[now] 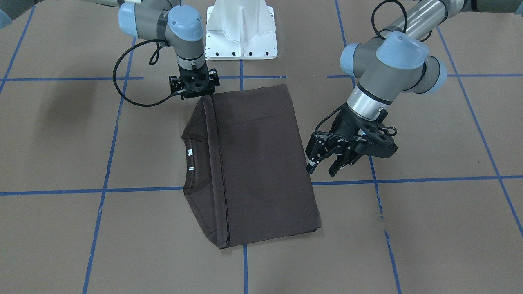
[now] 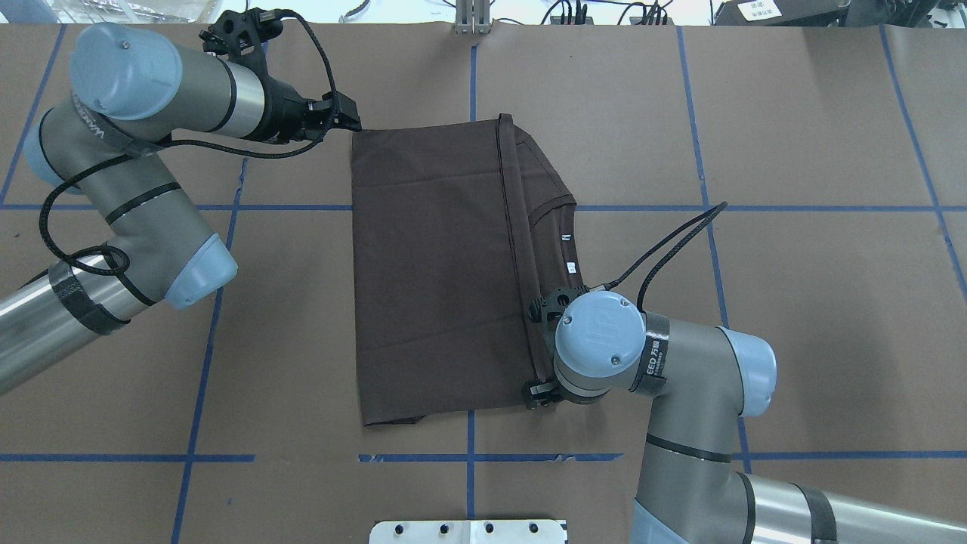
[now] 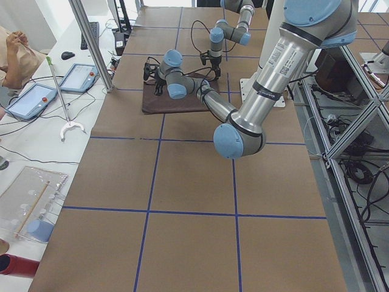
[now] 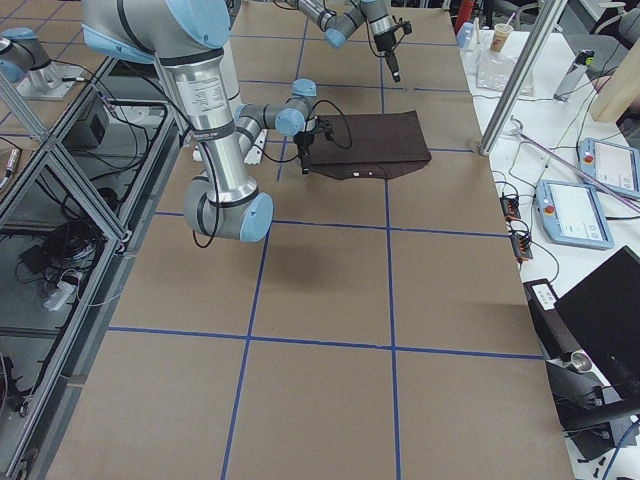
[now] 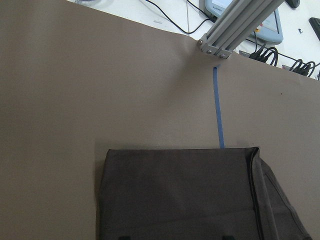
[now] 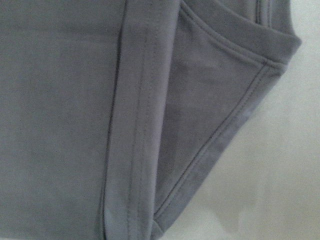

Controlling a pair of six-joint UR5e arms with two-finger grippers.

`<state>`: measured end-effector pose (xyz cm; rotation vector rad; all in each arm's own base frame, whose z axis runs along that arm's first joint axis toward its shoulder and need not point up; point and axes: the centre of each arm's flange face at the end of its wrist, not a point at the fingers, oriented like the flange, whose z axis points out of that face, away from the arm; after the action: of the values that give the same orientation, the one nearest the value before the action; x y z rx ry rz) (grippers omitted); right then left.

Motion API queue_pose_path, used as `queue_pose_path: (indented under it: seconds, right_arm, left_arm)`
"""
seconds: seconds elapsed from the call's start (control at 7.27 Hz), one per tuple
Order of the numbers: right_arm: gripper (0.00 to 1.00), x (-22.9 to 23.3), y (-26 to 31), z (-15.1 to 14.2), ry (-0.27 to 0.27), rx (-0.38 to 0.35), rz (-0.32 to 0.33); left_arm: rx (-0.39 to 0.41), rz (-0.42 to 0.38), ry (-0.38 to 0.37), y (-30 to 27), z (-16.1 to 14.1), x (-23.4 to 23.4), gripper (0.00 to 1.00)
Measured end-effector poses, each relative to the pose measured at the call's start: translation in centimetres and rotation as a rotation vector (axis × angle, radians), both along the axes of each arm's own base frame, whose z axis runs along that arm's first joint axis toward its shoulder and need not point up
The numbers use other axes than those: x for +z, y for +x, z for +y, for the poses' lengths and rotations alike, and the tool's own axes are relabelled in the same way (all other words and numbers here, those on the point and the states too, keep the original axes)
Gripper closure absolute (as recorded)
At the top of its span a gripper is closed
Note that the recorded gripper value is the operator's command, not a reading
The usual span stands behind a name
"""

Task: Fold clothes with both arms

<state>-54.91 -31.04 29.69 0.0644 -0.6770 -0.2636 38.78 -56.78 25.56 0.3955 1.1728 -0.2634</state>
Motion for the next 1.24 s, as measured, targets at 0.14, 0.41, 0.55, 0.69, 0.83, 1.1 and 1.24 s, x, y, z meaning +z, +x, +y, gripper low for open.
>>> queue_pose_path:
  seconds: [0.14, 0.41, 0.55, 0.69, 0.83, 1.1, 1.24]
  right_arm:
    - [0.00, 0.8, 1.1, -0.7, 0.008, -0.010, 0.013]
    - [0.00, 3.9, 4.8, -1.0, 0.029, -0.042, 0.046]
    - [0.00, 4.4, 5.7, -1.0, 0.033, -0.047, 0.051]
    - [0.00, 4.0, 5.7, -1.0, 0.037, -0.046, 0.045]
    - [0.00, 3.0, 5.4, -1.3, 0.040, -0.033, 0.031]
    - [0.08, 0.0, 4.9, -2.1, -0.055, 0.126, -0.019]
    - [0.13, -1.4, 4.6, -2.3, -0.169, 0.276, -0.051]
  left_arm:
    - [0.000, 0.000, 0.001, 0.0, 0.0, 0.0, 0.31]
    - [0.000, 0.002, 0.002, -0.1, 0.0, -0.1, 0.31]
    - [0.001, 0.003, 0.002, -0.1, 0.1, -0.2, 0.31]
    - [0.001, 0.004, 0.003, -0.1, 0.1, -0.2, 0.31]
    - [0.001, 0.005, 0.004, -0.2, 0.1, -0.3, 0.31]
    - [0.000, 0.006, 0.005, -0.2, 0.2, -0.4, 0.31]
    - [0.000, 0.006, 0.005, -0.2, 0.1, -0.4, 0.31]
